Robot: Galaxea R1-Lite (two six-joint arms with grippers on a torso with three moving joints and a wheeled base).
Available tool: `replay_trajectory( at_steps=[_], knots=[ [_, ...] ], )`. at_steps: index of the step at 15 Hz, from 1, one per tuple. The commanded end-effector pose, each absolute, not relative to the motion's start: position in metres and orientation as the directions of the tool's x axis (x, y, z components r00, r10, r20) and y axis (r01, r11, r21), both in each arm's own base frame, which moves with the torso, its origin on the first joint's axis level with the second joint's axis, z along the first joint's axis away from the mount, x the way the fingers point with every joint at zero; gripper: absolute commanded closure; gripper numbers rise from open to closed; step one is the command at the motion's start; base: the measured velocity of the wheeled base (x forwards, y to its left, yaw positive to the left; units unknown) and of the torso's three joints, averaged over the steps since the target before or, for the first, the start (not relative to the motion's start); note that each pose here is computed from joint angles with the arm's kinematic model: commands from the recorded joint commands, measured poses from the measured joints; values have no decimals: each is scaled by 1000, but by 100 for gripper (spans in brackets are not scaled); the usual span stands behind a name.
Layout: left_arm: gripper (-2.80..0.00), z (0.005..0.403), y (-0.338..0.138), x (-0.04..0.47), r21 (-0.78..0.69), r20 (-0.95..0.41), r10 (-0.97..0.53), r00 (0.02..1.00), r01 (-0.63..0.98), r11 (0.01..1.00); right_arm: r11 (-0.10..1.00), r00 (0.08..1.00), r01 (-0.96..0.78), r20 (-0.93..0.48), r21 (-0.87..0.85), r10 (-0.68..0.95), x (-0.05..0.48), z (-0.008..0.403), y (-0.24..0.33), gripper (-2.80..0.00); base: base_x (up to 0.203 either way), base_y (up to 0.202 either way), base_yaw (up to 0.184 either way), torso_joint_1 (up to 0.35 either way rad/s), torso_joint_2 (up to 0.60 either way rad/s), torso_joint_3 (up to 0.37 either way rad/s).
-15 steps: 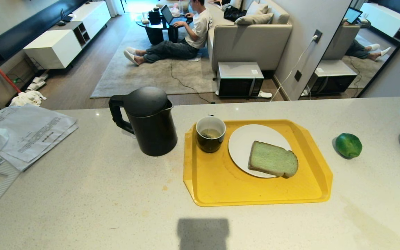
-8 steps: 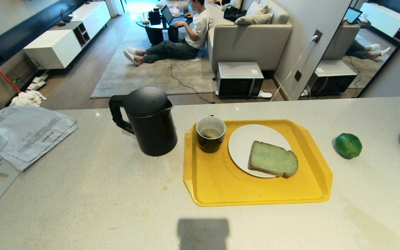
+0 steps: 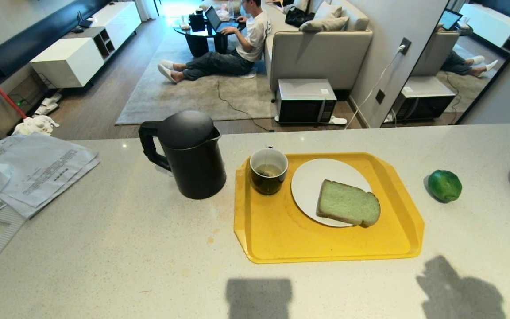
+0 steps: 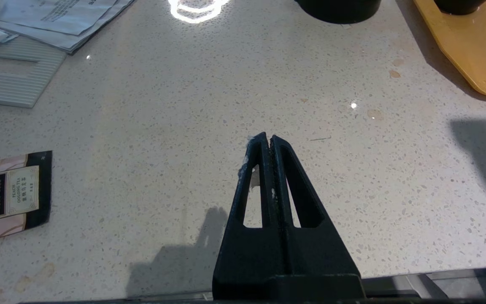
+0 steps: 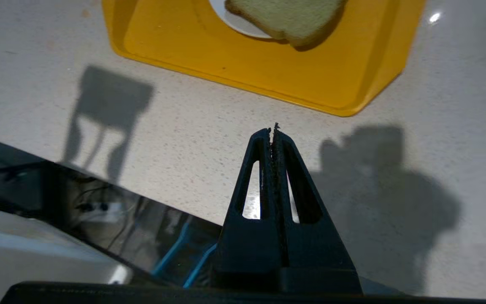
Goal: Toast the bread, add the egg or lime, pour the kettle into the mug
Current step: Pick up the bread slice
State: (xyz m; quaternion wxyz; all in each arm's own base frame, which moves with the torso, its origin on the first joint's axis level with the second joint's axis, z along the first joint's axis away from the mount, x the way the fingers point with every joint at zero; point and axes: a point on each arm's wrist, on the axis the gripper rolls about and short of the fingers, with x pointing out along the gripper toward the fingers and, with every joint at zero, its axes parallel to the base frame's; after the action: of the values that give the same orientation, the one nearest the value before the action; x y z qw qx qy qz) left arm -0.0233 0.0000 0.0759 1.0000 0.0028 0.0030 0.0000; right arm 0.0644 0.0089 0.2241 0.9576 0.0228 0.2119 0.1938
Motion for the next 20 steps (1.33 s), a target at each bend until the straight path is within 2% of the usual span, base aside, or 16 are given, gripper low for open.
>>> replay_trajectory(
  at_steps=[1, 5, 8, 13, 16, 20],
  knots=[
    [0, 76, 0, -23, 6, -8, 0, 1000, 0, 1000, 880, 684, -343, -554, 329, 474, 144, 221, 12, 0, 0, 0, 0, 0, 0, 0],
    [0, 76, 0, -23, 6, -8, 0, 1000, 0, 1000, 798, 545, -228, -606, 558, 580, 211, 205, 15, 0, 0, 0, 0, 0, 0, 0],
    [0, 76, 0, -23, 6, -8, 0, 1000, 0, 1000, 772, 517, -153, -616, 617, 595, 235, 200, 15, 0, 0, 0, 0, 0, 0, 0],
    [0, 76, 0, -23, 6, -8, 0, 1000, 0, 1000, 761, 517, -121, -614, 637, 596, 248, 200, 15, 0, 0, 0, 0, 0, 0, 0],
    [0, 76, 0, -23, 6, -8, 0, 1000, 0, 1000, 736, 478, -124, -610, 666, 632, 266, 190, 16, 0, 0, 0, 0, 0, 0, 0],
    [0, 76, 0, -23, 6, -8, 0, 1000, 0, 1000, 765, 402, -262, -654, 589, 641, 278, 165, 17, 0, 0, 0, 0, 0, 0, 0]
  ],
)
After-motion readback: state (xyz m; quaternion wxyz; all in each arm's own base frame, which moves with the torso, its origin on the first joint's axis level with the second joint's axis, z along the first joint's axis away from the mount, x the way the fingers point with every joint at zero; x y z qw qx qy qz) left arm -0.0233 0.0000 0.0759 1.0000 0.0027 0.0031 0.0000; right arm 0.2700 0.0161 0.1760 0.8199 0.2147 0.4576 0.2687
